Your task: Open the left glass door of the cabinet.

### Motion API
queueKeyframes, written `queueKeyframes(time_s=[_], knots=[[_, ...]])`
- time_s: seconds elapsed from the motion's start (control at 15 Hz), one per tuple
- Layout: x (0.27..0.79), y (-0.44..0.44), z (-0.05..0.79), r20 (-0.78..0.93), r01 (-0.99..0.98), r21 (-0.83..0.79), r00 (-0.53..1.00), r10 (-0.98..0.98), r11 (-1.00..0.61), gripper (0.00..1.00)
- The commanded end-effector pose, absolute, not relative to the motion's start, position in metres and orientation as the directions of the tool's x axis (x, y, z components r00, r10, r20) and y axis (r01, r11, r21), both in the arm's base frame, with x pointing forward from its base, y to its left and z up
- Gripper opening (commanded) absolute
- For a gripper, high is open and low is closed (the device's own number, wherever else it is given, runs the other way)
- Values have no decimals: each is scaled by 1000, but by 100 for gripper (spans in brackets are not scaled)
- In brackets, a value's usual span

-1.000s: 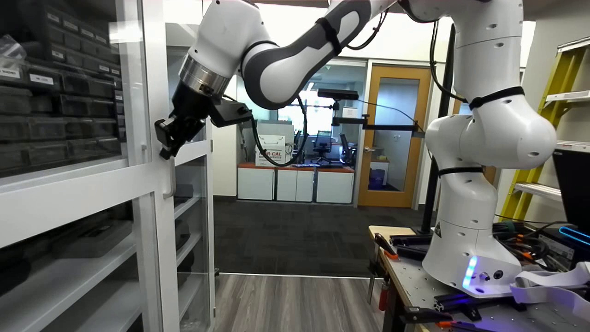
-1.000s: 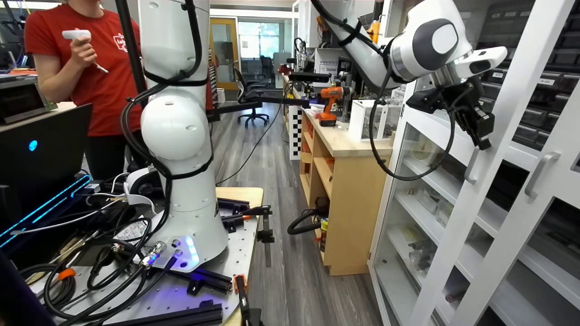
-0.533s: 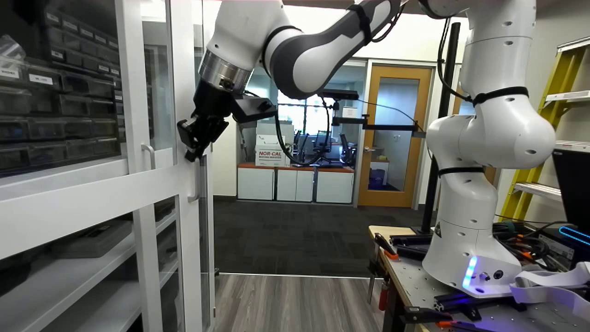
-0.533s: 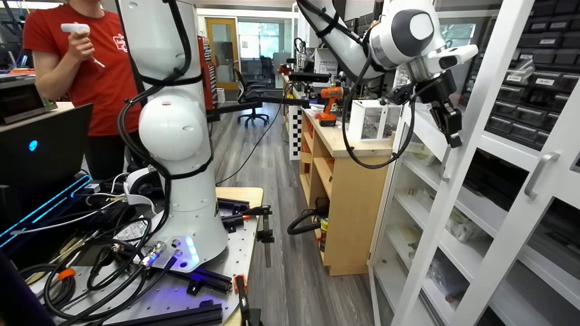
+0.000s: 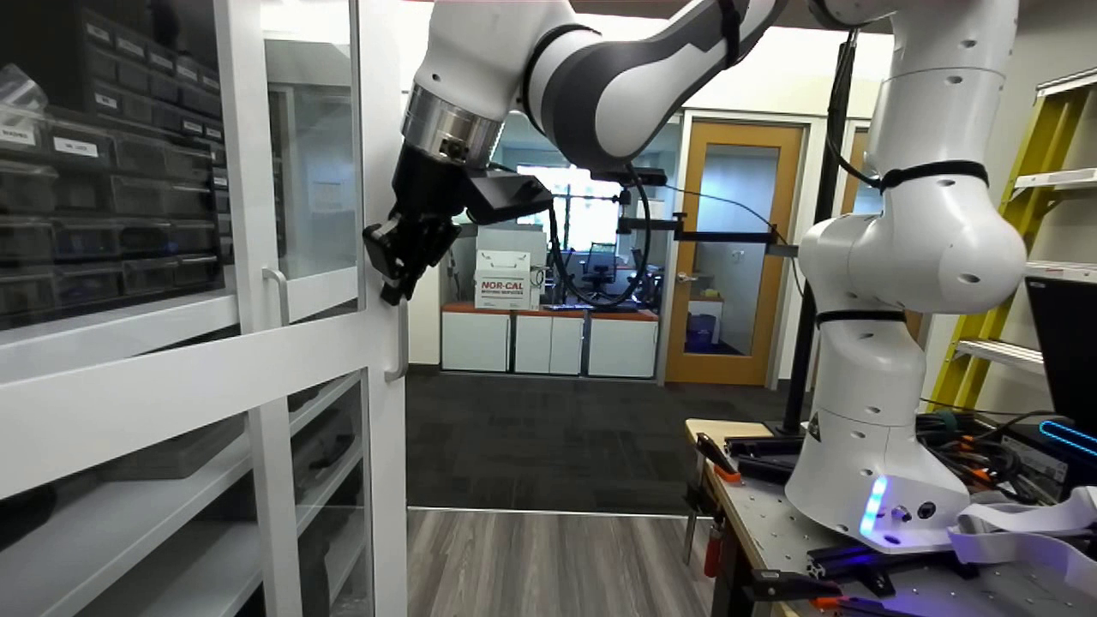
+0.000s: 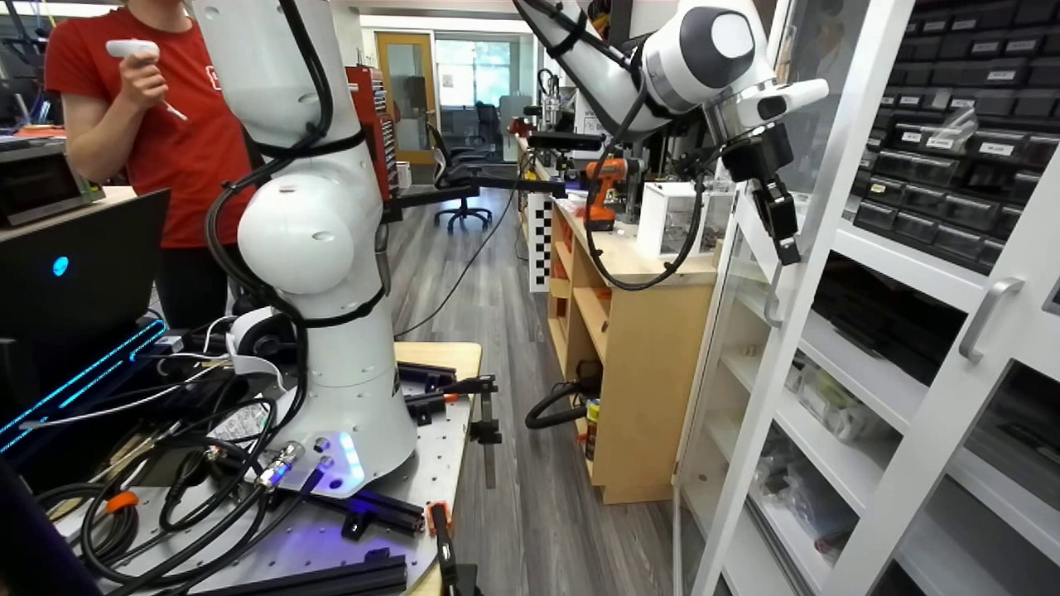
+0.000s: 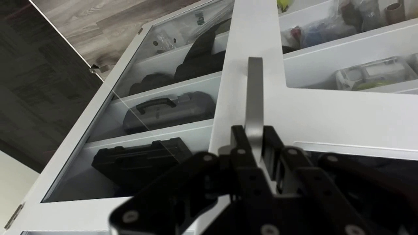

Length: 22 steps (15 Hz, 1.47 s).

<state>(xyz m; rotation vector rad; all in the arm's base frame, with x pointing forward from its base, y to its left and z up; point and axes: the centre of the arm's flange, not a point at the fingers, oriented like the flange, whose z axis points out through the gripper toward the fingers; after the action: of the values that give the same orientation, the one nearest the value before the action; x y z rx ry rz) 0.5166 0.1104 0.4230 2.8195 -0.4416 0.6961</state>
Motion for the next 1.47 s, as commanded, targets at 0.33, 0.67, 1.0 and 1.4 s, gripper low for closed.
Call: queueKeyframes(time_s=[0.33,0.67,1.0,1.4], knots=[[478,127,446,466,-346,144,850,-245,-927,5],[468,131,449,456,-369,141,848,-271,-919,42],[453,136,472,482,-377,152,835,-264,-914,72],[441,117,491,474,-438,137,817,-329,-889,100]])
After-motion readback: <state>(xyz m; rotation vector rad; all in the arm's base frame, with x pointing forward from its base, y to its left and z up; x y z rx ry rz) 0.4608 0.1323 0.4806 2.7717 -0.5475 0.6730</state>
